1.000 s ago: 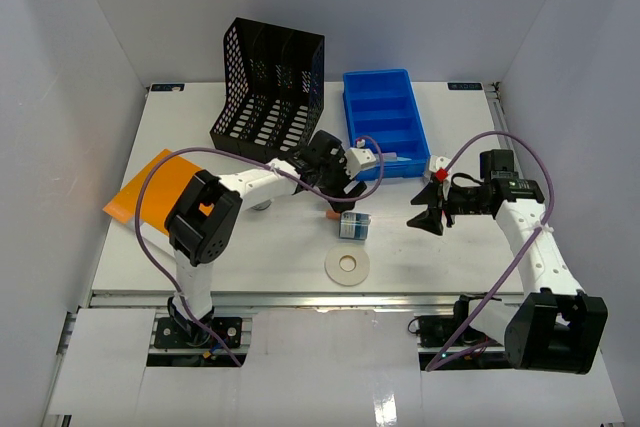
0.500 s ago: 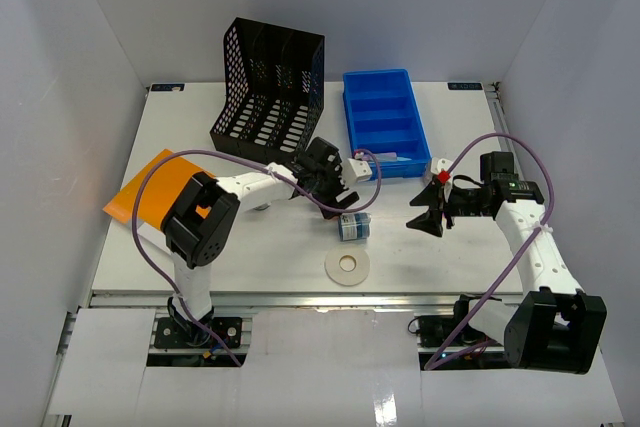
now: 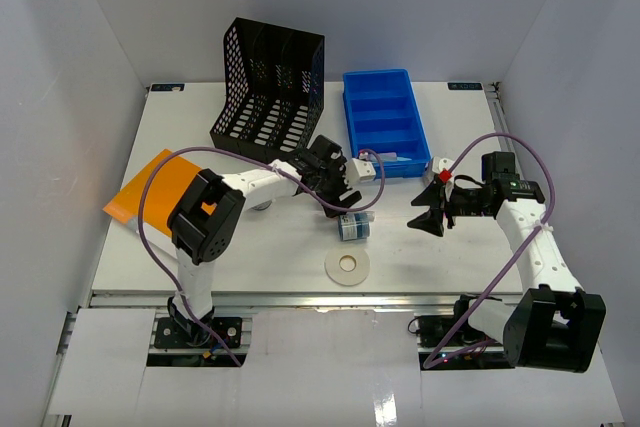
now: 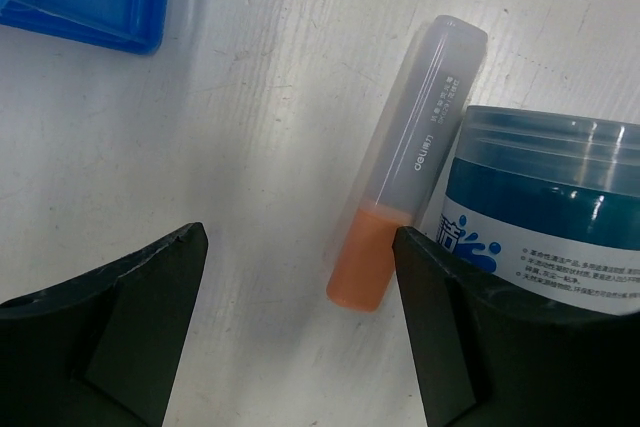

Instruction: Organize the desk

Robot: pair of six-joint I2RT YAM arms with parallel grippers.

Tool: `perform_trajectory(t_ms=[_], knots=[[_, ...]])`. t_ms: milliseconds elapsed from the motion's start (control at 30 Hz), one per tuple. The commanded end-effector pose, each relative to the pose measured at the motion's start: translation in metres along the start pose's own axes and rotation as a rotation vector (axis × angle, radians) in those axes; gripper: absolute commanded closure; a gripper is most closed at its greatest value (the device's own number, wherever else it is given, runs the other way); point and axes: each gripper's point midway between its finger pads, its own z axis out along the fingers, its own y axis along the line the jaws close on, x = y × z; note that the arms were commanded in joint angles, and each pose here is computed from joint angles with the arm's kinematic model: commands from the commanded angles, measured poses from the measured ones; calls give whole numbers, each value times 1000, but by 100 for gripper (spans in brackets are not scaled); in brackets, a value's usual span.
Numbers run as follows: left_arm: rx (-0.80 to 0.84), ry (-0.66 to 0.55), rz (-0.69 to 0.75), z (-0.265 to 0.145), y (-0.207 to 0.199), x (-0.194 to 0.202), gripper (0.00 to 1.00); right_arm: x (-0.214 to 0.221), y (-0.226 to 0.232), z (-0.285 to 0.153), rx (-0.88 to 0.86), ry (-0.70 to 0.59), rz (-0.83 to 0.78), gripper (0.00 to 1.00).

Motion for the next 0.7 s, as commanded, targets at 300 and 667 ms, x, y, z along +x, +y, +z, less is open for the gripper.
perform_trajectory(t_ms=[300,667], knots=[[26,-98,12,-28,-7,-34,14,0,7,2,-32,-29,31,36],[65,-45,-17,-8,-14,-11,17,0,6,2,-33,-31,37,36]])
